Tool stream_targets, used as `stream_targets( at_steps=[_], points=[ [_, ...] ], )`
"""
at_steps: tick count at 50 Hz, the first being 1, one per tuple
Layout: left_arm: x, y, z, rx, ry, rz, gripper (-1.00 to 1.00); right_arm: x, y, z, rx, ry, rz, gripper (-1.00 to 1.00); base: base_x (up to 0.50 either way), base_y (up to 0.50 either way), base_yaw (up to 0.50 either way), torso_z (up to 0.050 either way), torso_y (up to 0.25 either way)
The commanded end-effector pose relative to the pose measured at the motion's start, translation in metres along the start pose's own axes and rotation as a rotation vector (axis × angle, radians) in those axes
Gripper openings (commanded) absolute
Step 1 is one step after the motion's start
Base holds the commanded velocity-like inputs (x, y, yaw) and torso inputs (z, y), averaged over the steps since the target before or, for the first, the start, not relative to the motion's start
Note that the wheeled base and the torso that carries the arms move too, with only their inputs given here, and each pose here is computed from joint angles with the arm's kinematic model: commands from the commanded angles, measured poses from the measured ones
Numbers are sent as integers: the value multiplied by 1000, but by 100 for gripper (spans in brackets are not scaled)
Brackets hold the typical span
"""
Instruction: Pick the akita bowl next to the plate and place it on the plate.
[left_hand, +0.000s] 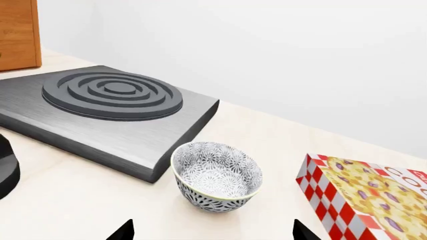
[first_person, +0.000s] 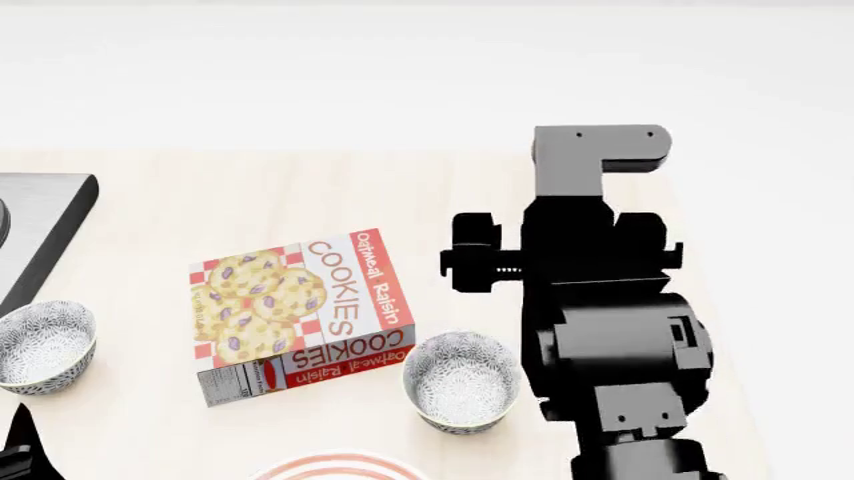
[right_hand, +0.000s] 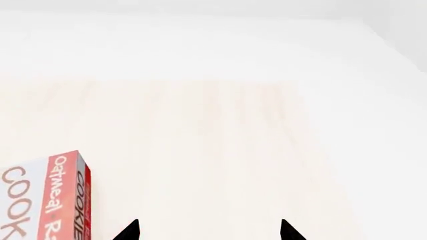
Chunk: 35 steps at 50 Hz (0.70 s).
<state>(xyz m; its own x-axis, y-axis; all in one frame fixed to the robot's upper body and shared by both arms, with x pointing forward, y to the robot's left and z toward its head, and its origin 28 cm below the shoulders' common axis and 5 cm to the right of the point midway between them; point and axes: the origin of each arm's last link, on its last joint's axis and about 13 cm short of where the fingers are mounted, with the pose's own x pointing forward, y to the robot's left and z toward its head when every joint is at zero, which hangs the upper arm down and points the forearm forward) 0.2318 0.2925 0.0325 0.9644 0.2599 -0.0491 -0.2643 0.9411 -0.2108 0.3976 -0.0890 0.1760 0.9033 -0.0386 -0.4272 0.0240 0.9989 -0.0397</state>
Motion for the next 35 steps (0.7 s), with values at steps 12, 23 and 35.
stream_targets(
  at_steps=[12,23,35],
  points=[
    [-1,0,1,-2,1,-1,100,13,3,-10,35,259,56,100,0,0,0,0,0],
    [0,0,-1,-2,1,-1,100,13,5,-20,64,308,86,100,0,0,0,0,0],
    [0,1,-1,-4,2,1,100,14,6,-27,57,334,78,100,0,0,0,0,0]
  ],
)
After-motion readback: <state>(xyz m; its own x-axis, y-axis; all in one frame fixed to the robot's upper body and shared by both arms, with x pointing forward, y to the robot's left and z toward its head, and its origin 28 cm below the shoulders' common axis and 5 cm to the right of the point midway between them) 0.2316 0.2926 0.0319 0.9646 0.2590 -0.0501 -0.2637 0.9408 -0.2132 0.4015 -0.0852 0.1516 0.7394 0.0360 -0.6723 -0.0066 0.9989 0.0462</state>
